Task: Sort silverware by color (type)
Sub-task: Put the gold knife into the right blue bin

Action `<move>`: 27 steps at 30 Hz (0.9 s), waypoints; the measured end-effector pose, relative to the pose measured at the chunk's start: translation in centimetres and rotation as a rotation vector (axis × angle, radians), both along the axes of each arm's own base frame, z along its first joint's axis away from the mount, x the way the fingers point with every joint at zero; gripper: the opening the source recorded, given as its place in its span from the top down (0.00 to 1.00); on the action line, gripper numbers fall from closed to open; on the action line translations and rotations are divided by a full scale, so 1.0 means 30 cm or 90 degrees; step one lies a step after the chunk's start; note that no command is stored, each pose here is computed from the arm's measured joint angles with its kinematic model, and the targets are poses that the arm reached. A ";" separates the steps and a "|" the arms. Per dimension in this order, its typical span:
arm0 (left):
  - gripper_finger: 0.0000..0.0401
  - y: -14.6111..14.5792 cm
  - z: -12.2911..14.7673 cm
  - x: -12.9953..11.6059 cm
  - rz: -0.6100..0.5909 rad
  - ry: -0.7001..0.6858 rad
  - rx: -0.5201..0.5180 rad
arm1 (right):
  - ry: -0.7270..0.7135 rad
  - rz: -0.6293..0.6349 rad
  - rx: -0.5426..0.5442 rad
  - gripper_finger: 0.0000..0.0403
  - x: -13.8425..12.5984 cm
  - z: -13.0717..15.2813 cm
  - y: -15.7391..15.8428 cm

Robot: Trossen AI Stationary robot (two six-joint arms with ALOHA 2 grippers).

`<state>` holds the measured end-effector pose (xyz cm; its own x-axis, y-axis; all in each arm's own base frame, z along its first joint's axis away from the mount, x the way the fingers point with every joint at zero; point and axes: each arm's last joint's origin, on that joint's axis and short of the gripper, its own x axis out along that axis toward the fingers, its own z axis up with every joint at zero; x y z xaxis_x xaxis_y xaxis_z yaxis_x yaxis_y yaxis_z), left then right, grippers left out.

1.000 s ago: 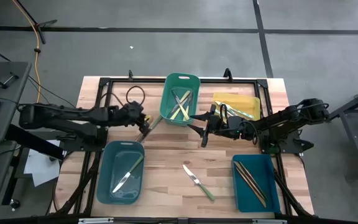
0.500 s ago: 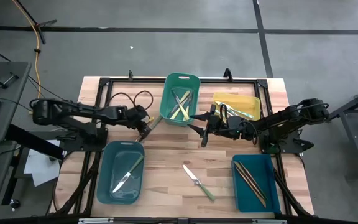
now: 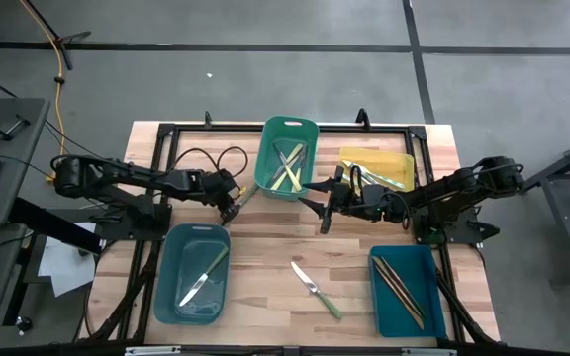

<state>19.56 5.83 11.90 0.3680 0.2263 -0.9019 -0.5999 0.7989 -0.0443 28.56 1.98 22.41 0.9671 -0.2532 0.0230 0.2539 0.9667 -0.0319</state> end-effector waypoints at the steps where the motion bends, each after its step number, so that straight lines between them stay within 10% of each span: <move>1: 0.70 0.001 -0.001 -0.002 0.003 0.007 0.007 | 0.000 0.000 0.000 0.56 0.000 0.000 0.000; 17: 0.71 0.019 -0.004 -0.015 0.016 0.042 0.069 | 0.000 0.002 0.000 0.56 0.000 0.000 0.000; 27: 0.96 0.034 -0.008 -0.032 0.035 0.066 0.065 | 0.000 0.002 0.000 0.56 0.000 0.000 0.000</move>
